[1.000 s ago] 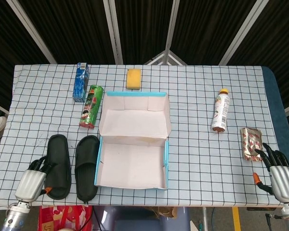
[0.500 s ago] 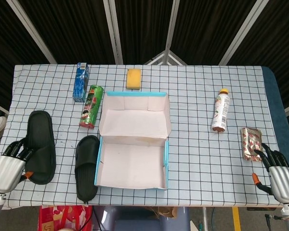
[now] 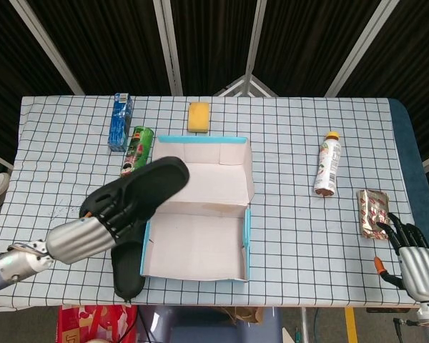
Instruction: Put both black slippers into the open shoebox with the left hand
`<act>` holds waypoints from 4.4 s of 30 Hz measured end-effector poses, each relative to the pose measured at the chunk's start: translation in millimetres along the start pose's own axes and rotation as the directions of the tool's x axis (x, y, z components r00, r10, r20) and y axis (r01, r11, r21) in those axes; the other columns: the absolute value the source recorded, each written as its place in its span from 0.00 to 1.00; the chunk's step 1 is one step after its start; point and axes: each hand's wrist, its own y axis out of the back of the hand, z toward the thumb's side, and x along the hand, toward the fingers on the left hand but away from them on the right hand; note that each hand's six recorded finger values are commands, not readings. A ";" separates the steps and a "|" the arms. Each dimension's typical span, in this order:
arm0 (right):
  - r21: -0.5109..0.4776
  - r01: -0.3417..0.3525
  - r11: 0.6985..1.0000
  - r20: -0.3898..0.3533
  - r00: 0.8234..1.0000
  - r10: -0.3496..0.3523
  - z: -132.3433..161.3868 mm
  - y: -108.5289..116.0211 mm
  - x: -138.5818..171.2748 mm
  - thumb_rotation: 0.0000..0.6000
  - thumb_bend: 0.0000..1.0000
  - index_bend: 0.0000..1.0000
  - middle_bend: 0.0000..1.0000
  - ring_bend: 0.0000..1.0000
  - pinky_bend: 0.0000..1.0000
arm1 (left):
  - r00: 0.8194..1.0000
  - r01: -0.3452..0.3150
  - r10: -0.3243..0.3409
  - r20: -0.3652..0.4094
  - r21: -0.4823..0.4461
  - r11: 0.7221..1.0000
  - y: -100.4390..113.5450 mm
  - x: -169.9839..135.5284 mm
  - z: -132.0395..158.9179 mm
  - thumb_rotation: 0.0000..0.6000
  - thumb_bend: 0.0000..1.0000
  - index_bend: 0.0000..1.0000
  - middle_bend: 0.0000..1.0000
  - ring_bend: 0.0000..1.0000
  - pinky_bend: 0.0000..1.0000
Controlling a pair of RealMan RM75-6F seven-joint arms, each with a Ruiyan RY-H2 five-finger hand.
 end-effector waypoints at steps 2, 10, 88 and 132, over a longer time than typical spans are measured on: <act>0.000 0.000 1.000 0.003 1.000 0.000 -0.7 -0.2 -0.7 1.00 0.40 0.17 0.05 0.13 0.11 | 0.995 -0.025 0.017 0.094 0.088 0.996 -1.1 15.2 5.2 1.00 0.25 0.43 0.48 0.14 0.26; 0.001 -0.004 1.000 0.005 1.000 0.004 -1.6 -1.3 -2.6 1.00 0.40 0.17 0.05 0.13 0.11 | 0.973 -0.108 0.055 0.223 0.232 0.967 -5.6 74.1 8.4 1.00 0.25 0.44 0.48 0.15 0.26; -0.007 0.001 1.000 0.026 1.000 -0.001 -9.4 0.5 -5.0 1.00 0.40 0.17 0.05 0.13 0.11 | 0.872 -0.076 0.059 0.487 0.016 0.997 -76.2 136.1 146.6 1.00 0.25 0.42 0.46 0.14 0.27; -0.012 0.006 1.000 0.023 1.000 -0.006 -8.6 2.1 -4.3 1.00 0.40 0.17 0.05 0.13 0.09 | 0.919 -0.039 -0.016 0.393 0.133 0.990 -26.7 121.4 126.1 1.00 0.14 0.00 0.00 0.00 0.10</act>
